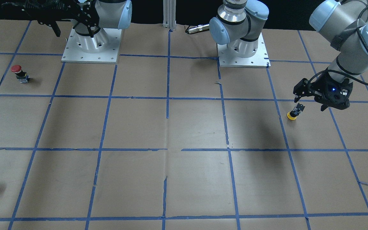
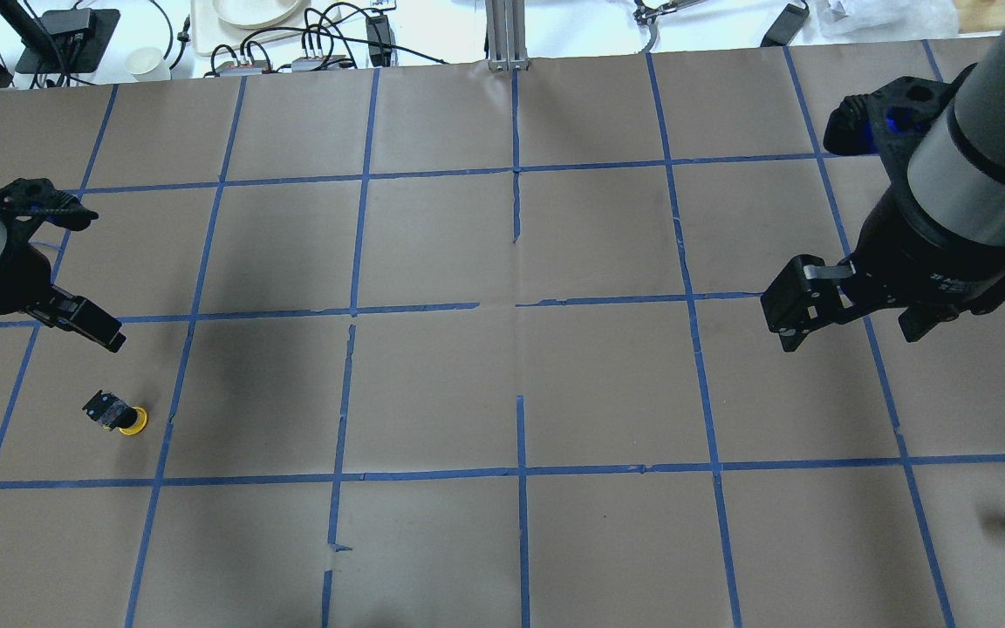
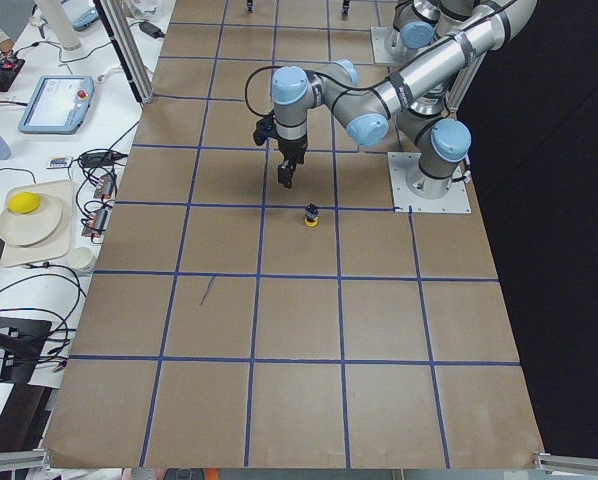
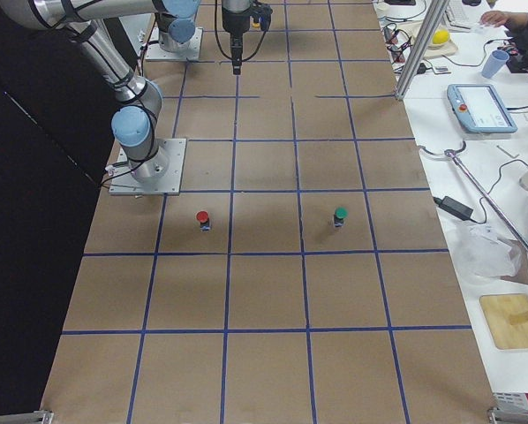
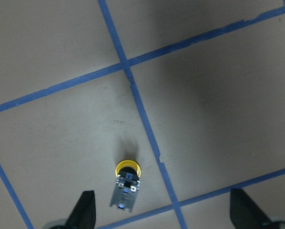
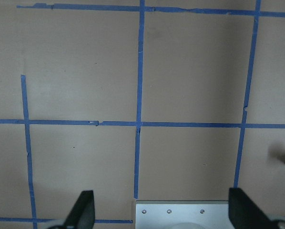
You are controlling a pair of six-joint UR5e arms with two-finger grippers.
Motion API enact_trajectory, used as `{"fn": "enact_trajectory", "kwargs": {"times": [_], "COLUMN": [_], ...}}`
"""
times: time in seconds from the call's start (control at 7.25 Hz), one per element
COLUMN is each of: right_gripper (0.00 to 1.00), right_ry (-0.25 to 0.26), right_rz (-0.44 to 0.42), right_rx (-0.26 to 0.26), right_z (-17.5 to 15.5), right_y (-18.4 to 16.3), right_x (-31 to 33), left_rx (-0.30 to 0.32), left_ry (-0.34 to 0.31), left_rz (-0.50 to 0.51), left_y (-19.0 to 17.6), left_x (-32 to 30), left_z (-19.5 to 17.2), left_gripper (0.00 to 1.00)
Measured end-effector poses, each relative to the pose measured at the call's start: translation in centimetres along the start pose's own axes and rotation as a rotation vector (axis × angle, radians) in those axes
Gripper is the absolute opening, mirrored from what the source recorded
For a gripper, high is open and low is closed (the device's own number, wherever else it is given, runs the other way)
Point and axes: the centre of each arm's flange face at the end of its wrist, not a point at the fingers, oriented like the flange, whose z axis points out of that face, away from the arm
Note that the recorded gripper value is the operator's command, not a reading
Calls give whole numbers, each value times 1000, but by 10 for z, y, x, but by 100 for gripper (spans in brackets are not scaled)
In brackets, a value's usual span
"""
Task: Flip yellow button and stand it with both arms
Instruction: 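Lower the left gripper onto the lying yellow button's black base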
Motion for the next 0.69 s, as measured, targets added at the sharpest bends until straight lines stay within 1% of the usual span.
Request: {"fn": "enact_trajectory", "kwargs": {"times": [0.14, 0.28, 0.41, 0.69], "right_gripper": [100, 100, 100, 100], "right_ry": [0, -5, -10, -9], "right_rz": [-1, -2, -2, -3], "right_rx": [4, 11, 22, 51], "right_z": [-1, -4, -13, -41], "right_y": [0, -3, -15, -57], "right_x": [0, 0, 0, 4], "left_rx": [-5, -11, -17, -30], "left_ry": [15, 37, 55, 89], "left_rz": [80, 134, 163, 201], "left_y": [11, 22, 30, 42], "left_x": [-9, -18, -24, -24], "left_z": [21, 37, 48, 65], "left_gripper": [100, 100, 100, 99]}}
